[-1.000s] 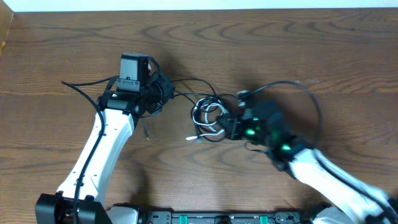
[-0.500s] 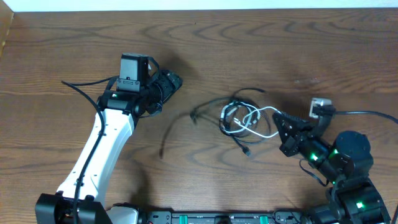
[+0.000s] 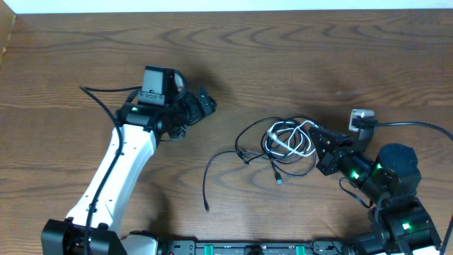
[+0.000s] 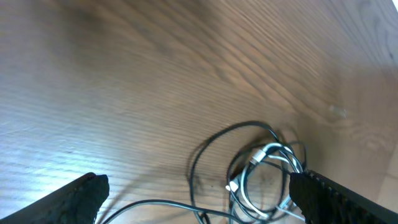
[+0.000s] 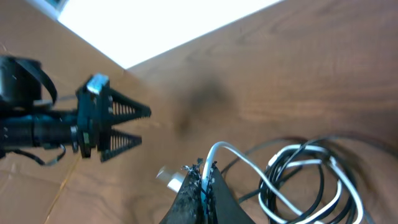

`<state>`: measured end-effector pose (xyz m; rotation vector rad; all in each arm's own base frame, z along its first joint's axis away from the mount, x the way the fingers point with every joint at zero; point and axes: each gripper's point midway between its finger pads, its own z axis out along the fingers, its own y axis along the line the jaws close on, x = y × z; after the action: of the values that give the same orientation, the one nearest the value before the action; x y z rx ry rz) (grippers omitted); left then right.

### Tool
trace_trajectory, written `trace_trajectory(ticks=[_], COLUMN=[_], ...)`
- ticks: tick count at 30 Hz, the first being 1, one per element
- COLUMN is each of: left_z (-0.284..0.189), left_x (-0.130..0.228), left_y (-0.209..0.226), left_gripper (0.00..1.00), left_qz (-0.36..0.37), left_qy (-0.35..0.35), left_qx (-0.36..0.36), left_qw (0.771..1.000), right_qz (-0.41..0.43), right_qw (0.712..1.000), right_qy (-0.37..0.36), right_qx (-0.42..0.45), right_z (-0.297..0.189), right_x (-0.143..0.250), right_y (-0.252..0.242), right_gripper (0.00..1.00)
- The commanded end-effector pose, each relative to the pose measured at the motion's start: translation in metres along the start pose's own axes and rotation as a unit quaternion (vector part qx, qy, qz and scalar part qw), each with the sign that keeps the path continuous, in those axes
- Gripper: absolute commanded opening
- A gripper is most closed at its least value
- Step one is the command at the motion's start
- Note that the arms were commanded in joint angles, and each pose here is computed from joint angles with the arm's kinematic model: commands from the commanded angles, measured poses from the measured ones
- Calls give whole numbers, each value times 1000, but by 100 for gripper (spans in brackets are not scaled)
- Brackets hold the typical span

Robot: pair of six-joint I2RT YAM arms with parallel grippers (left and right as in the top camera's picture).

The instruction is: Untangle cables

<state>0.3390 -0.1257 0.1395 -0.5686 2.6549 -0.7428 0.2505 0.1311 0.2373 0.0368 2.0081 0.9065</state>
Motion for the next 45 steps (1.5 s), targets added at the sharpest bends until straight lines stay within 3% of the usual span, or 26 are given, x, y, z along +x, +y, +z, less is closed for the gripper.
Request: trace_trajectory(ticks=[1,3,6,12,17,20,32,45], left_z=[2,3,3,3,3,3,3,3], left_x=[6,8,6,4,4,4,4,4], left_y=[-12,-14,-13,-10,-9,-9,-9,-9], left_gripper=[98,98,98,98,98,98,99,99], left_qz=[37,41,42,41,41,41,41,41], left_qy=[6,5,2,-5,-4,-5,-5,-5], left_qx=[13,13,9,0,-1,-1,-1,-2], left_qw=[999,999,999,999,999,999,999,999], right_qz=[0,-19,-28,-6,42,56,65,111], right_qw=[998,990,978,968,956,948,911,901], right_qy=[63,136,204,232,163,134,211,232], right_qx=[-19,-41,-38,93,240,283,349,350], right_z=[7,11,14,27,22,18,27,50], right_x=[24,56,88,104,83,76,113,134], right_y=[2,5,-1,-52,-101,-115,-152,-164], right_gripper=[1,6,22,54,57,53,40,35])
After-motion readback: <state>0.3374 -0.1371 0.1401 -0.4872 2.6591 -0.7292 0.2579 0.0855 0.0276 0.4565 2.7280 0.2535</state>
